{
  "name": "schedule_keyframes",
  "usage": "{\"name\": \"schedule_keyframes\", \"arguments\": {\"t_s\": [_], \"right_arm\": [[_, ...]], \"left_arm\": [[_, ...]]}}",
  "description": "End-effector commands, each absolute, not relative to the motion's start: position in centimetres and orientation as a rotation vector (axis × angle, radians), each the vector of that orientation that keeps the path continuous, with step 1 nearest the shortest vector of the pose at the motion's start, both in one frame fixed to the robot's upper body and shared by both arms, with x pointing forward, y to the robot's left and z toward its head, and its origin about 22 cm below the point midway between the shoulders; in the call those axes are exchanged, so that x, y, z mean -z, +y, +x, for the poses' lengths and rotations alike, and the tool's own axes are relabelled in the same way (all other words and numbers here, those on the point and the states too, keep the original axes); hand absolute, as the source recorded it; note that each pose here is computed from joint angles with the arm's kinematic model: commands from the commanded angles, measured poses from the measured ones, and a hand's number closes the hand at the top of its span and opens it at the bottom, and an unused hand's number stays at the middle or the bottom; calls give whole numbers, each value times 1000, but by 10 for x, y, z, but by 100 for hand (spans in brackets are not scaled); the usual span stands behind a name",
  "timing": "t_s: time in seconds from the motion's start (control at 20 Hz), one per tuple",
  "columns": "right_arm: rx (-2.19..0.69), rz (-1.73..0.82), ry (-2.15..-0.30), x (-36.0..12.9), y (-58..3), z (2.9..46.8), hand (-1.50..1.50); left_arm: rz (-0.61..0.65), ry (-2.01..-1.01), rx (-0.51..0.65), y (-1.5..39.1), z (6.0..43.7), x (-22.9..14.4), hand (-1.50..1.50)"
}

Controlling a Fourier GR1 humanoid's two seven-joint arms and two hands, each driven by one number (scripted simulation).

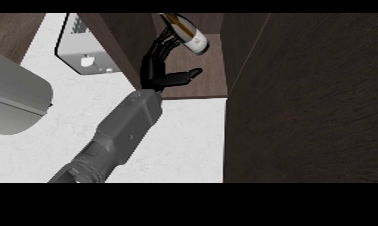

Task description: Pick up the wine, place it into the cabinet and close the cabinet

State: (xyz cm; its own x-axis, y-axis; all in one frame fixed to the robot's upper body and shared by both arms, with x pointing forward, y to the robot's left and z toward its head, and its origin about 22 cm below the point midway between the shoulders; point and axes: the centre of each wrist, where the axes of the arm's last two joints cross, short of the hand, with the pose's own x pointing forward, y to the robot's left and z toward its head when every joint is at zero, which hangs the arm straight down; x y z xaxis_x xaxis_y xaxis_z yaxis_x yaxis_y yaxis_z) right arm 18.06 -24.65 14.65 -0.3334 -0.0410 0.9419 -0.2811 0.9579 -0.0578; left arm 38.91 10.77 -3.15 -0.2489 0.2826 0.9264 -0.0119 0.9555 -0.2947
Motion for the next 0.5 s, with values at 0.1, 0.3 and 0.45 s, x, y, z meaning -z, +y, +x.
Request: {"name": "schedule_keyframes", "arguments": {"t_s": [0.1, 0.3, 0.45], "right_arm": [[-253, 210, -1888, -147, -256, 173, -150], [-226, 221, -1890, -149, -247, 178, -150], [-244, 210, -1879, -140, -242, 176, -150]], "left_arm": [[-139, -1857, -321, 125, 388, 32, -150], [-163, -1864, -259, 114, 376, 32, -150], [-211, -1887, -178, 119, 366, 31, -150]]}}
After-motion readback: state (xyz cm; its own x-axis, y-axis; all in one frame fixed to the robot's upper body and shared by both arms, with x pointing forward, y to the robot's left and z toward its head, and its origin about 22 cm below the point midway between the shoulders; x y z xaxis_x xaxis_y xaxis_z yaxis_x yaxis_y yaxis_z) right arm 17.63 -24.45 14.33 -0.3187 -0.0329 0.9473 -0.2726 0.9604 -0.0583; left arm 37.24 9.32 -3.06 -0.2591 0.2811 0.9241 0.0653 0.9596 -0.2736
